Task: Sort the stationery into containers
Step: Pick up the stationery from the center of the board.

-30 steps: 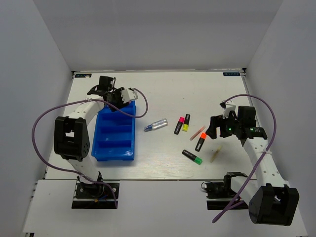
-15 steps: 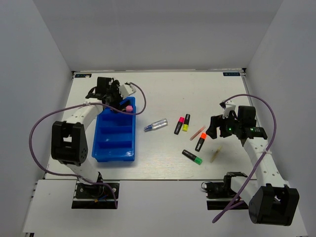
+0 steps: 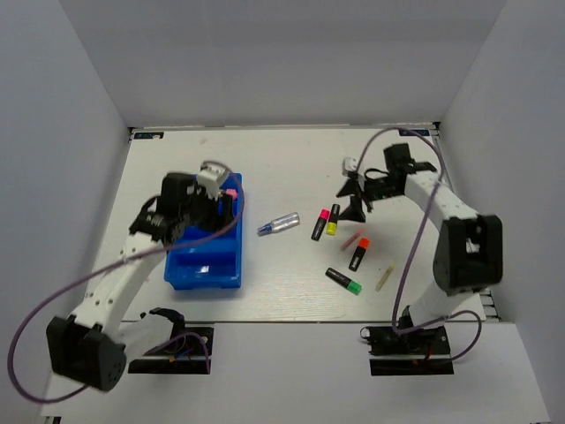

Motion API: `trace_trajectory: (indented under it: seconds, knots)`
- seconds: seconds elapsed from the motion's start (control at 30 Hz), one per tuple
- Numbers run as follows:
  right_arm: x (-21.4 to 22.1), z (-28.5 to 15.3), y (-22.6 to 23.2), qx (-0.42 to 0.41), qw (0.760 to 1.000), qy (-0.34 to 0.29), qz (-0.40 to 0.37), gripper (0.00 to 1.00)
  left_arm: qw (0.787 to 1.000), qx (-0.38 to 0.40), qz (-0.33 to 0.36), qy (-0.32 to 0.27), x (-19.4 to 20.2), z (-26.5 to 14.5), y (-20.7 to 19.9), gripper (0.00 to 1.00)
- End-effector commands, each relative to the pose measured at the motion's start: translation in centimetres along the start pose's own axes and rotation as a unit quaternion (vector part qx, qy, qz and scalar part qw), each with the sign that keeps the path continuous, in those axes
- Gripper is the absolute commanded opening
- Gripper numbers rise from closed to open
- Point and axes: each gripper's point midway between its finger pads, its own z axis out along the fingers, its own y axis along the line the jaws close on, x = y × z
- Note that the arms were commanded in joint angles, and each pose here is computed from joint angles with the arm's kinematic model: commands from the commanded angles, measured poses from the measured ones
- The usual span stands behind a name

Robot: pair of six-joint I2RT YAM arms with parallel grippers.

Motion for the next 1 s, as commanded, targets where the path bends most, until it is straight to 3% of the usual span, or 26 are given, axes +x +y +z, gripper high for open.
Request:
trace_trajectory:
  seconds: [0.0, 0.03, 0.07, 0.17, 0.23, 0.47, 0.8, 0.9, 0.97]
  knots:
    - [-1.6, 3.7, -1.4, -0.060, 0.987, 0.014, -0.145, 0.77, 0.999, 0.015, -0.049, 0.004, 5.6, -1.8, -2.2, 0.77]
    - [-2.1, 5.0, -1.6, -0.065, 0.985, 0.022, -0.160, 0.78, 0.999, 0.006, -0.039, -0.015, 5.6, -1.8, -1.8, 0.81]
    - [-2.3, 5.9, -4.2, -0.028, 0.976, 0.040, -0.210, 0.78, 0.999, 0.004, -0.034, -0.025, 6.6, -2.0, -1.9, 0.91]
    - [-0.6, 9.4, -4.3, -0.047, 0.980, 0.070, -0.182, 0.80, 0.997, 0.019, -0.008, -0.081, 7.0, -2.5, -2.4, 1.00]
    - [-2.7, 11.5, -5.4, -0.062, 0.974, 0.067, -0.206, 0.87, 0.993, 0.021, 0.001, -0.120, 5.8, -3.1, -2.7, 1.00]
    - [-0.7, 17.4, -6.4, -0.062, 0.961, 0.143, -0.227, 0.85, 0.991, 0.004, -0.011, -0.133, 5.7, -3.7, -1.9, 1.00]
    - [2.3, 19.8, -3.9, -0.125, 0.953, 0.171, -0.219, 0.75, 0.990, -0.002, -0.008, -0.141, 5.6, -4.1, -1.8, 1.00]
    - [3.7, 20.1, -3.4, -0.129, 0.949, 0.189, -0.215, 0.64, 0.987, -0.011, -0.006, -0.160, 5.1, -4.5, -1.5, 1.00]
    - [4.6, 20.1, -3.3, -0.130, 0.946, 0.203, -0.215, 0.49, 0.985, -0.014, -0.008, -0.173, 4.8, -4.7, -1.5, 1.00]
